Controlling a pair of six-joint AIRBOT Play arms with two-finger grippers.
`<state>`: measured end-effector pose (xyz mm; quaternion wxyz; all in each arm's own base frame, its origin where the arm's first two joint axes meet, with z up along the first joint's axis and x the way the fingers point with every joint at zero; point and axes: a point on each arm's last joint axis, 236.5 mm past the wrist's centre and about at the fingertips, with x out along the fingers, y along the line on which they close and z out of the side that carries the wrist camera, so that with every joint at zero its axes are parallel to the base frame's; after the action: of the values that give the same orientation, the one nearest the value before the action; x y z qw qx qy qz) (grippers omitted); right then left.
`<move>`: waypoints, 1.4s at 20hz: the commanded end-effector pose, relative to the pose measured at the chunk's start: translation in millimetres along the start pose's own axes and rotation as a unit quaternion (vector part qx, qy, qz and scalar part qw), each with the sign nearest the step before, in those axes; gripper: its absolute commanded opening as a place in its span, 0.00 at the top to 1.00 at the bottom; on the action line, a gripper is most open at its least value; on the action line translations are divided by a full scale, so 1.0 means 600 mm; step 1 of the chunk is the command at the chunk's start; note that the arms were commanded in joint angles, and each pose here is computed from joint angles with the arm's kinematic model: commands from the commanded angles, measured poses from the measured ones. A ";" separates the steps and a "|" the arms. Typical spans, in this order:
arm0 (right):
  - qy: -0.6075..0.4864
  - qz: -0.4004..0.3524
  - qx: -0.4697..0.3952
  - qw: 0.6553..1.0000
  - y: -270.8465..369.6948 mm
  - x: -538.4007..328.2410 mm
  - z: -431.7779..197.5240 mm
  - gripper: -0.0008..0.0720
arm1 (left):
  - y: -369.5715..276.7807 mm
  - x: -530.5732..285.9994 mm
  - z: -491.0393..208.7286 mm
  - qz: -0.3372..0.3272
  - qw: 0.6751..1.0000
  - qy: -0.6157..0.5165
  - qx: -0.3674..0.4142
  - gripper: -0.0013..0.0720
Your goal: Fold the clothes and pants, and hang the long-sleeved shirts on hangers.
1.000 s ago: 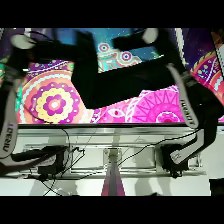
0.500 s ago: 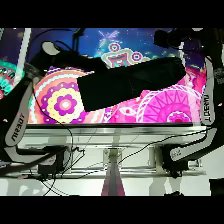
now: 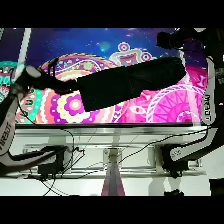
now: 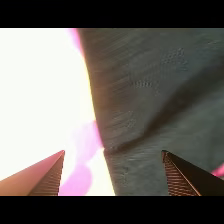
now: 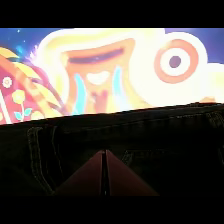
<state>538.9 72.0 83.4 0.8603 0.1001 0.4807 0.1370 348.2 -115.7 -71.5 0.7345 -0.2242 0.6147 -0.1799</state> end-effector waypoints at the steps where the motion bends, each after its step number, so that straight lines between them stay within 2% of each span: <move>1: -0.016 -0.001 -0.004 1.000 0.003 0.002 0.012 0.95 | -0.001 0.051 -0.050 -0.042 0.999 -0.020 -0.019 0.03; 4: -0.013 0.005 -0.012 1.000 0.024 0.012 0.007 0.95 | -0.038 0.085 -0.036 -0.070 0.996 -0.042 -0.020 0.04; 5: -0.003 0.007 -0.020 1.000 0.031 0.021 -0.005 0.95 | -0.040 0.095 -0.030 -0.064 0.996 -0.052 -0.024 0.08; 6: 0.012 0.006 -0.038 0.999 0.036 0.036 -0.023 0.95 | -0.042 0.104 -0.028 -0.061 0.996 -0.055 -0.026 0.30; 7: 0.030 0.007 -0.046 0.998 0.040 0.051 -0.045 0.95 | -0.045 0.108 -0.030 -0.061 0.997 -0.052 -0.022 0.67; 8: 0.053 0.010 -0.044 0.998 0.044 0.070 -0.075 0.95 | -0.049 0.106 -0.029 -0.063 0.997 -0.050 -0.017 0.92; 12: 0.151 0.020 -0.044 0.987 0.067 0.137 -0.214 0.95 | -0.054 0.057 -0.005 -0.060 0.996 -0.035 0.054 0.94; 16: 0.161 0.032 -0.081 0.983 0.135 0.190 -0.279 0.96 | -0.063 -0.066 0.052 -0.015 0.992 -0.066 0.103 0.94; 21: 0.129 0.088 -0.063 0.986 0.333 0.246 -0.327 0.96 | -0.129 -0.200 0.056 -0.014 0.978 -0.136 0.159 0.94; 25: 0.117 0.154 -0.114 0.974 0.502 0.243 -0.408 0.96 | -0.133 -0.281 0.071 0.000 0.965 -0.211 0.159 0.94; 28: 0.097 0.183 -0.133 0.969 0.569 0.231 -0.431 0.96 | -0.134 -0.319 0.073 0.004 0.957 -0.243 0.156 0.94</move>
<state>364.0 406.1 -68.1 0.7723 0.0455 0.5395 0.3325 361.7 -86.3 114.2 0.8716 -0.1410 0.4124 -0.2242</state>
